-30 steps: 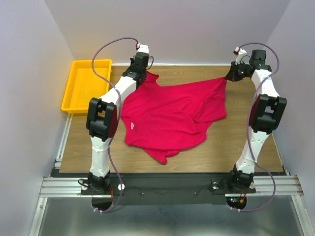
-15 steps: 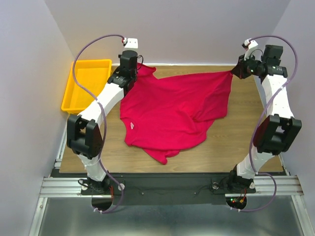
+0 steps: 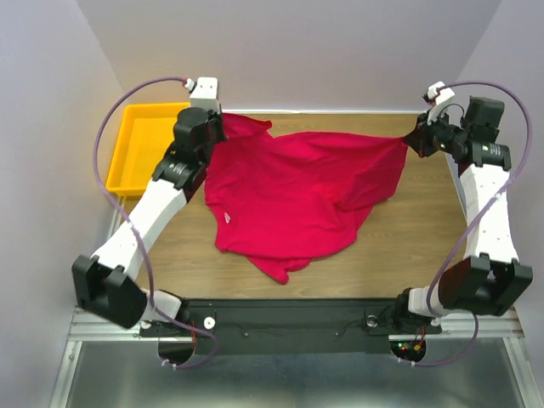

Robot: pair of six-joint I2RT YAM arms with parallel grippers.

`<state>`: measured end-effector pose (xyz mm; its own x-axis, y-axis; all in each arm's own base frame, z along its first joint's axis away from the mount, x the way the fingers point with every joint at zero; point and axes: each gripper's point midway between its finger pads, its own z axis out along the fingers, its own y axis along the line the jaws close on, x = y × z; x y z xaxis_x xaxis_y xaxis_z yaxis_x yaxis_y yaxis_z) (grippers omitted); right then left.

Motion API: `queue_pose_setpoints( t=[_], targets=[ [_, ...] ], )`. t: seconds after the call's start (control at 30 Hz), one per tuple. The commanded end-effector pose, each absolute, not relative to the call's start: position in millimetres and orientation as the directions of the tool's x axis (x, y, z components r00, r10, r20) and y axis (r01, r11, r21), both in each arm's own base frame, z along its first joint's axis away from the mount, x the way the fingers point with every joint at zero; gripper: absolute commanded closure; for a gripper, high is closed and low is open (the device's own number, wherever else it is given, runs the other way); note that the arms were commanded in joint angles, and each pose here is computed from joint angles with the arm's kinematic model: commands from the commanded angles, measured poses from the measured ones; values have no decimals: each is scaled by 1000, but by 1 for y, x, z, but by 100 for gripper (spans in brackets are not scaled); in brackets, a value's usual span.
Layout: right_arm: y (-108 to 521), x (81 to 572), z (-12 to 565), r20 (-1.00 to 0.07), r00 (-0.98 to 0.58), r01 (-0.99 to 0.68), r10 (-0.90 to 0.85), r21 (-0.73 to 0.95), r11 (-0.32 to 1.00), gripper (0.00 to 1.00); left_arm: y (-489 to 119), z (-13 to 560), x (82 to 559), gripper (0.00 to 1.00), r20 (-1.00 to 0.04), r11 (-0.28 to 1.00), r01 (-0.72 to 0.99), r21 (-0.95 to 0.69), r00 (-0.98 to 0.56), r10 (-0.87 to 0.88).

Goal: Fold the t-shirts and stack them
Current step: Flatten the tshirt out

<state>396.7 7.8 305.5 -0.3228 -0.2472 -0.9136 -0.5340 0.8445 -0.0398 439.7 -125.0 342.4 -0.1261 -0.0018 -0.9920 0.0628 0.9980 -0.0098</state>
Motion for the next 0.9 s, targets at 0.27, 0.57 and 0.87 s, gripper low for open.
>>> queue_pose_setpoints(
  t=[0.27, 0.57, 0.87],
  targets=[
    [25, 299, 506, -944, 137, -377, -299, -329, 866, 99, -85, 531, 302, 100, -870, 950, 224, -216, 397, -291],
    [36, 222, 631, -883, 398, -220, -248, -354, 909, 99, -48, 628, 198, 100, -674, 904, 334, -267, 606, -423],
    [28, 200, 648, -859, 438, -125, -265, -350, 929, 100, -42, 652, 178, 100, -604, 874, 384, -297, 634, -483]
  ],
)
